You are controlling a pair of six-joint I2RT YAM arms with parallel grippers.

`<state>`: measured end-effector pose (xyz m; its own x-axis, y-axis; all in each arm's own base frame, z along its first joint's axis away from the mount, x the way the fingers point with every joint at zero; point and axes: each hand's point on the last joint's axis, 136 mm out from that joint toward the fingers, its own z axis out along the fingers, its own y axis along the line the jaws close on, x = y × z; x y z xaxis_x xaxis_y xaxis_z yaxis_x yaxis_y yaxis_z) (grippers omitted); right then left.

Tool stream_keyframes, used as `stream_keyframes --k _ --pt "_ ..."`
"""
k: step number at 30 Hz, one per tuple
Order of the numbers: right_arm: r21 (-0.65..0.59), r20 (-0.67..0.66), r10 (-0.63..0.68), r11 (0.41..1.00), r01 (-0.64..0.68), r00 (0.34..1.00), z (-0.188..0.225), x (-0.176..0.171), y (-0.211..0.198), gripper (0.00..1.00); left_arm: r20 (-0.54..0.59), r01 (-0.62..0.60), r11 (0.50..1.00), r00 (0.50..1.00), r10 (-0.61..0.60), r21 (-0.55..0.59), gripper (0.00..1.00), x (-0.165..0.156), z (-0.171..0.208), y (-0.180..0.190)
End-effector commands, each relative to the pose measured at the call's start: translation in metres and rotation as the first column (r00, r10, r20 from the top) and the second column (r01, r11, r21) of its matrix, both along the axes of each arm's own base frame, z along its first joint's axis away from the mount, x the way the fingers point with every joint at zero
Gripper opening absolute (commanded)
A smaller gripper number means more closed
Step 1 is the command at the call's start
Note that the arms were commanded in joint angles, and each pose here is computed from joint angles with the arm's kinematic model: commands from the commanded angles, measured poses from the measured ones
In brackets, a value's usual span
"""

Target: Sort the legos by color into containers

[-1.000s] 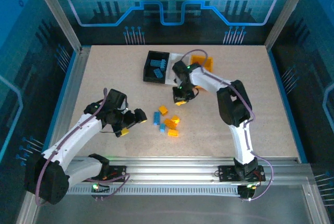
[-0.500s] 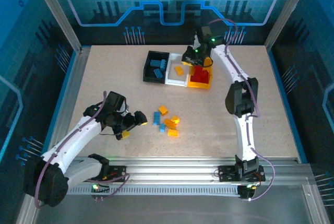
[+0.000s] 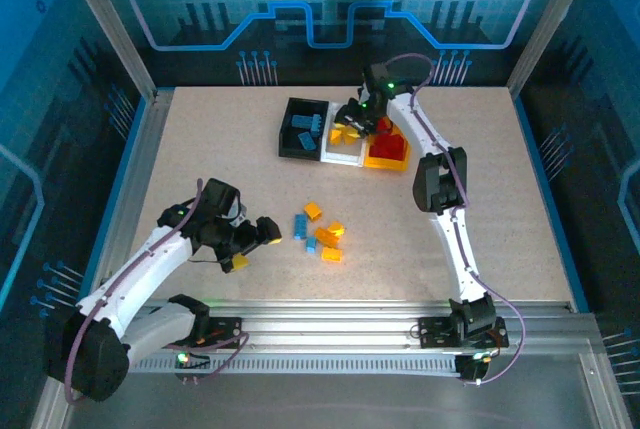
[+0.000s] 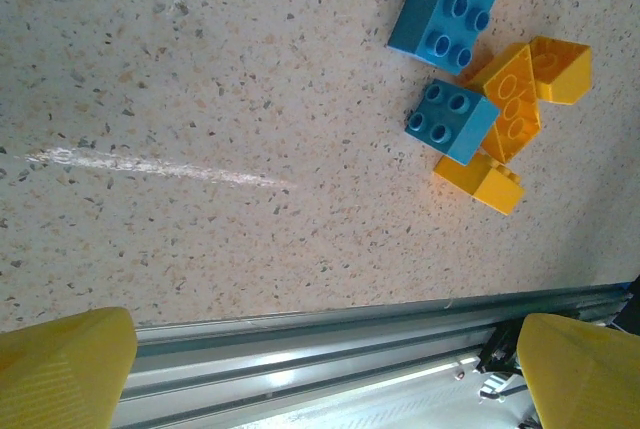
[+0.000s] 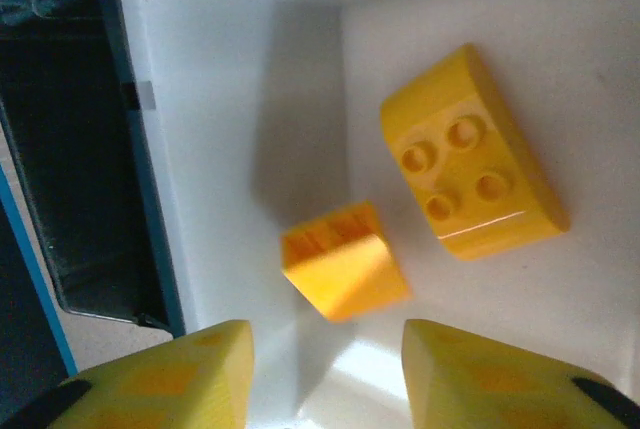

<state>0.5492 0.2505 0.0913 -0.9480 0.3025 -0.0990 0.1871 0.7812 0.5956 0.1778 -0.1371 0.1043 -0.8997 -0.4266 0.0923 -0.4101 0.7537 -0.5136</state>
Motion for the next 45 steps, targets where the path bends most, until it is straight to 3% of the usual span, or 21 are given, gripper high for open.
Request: stream_keyframes --k 1,6,12,17,25,33,45 --pt "0.002 -0.014 0.003 1.000 -0.003 1.000 0.009 -0.008 0.002 0.49 -0.038 0.021 1.000 0.999 -0.021 -0.003 0.99 -0.003 -0.004 -0.001" --pt "-0.016 0.023 0.055 0.998 -0.055 0.998 0.034 -0.024 0.008 0.51 -0.020 0.042 0.999 0.999 -0.042 0.011 0.99 0.014 -0.001 -0.005" --pt "-0.164 0.044 0.246 0.958 -0.236 0.968 0.055 -0.085 0.021 0.52 0.033 0.020 1.000 0.999 -0.021 0.023 0.99 0.040 0.006 -0.008" --pt "-0.227 -0.005 0.438 0.875 -0.427 0.899 0.045 -0.147 0.037 0.56 0.055 -0.012 1.000 0.998 0.011 0.009 0.99 0.053 0.008 -0.011" --pt "-0.304 -0.094 0.680 0.676 -0.671 0.727 0.008 -0.214 0.077 0.60 0.114 -0.062 0.998 0.992 0.060 0.010 0.99 0.058 0.022 -0.004" --pt "-0.332 -0.159 0.739 0.585 -0.740 0.655 -0.024 -0.238 0.105 0.61 0.095 -0.072 0.997 0.993 0.068 0.031 0.99 0.040 0.018 0.007" --pt "-0.448 -0.240 0.692 0.543 -0.711 0.680 -0.049 -0.224 0.088 0.59 0.074 -0.088 0.996 0.994 0.086 0.022 0.99 0.031 0.012 0.014"
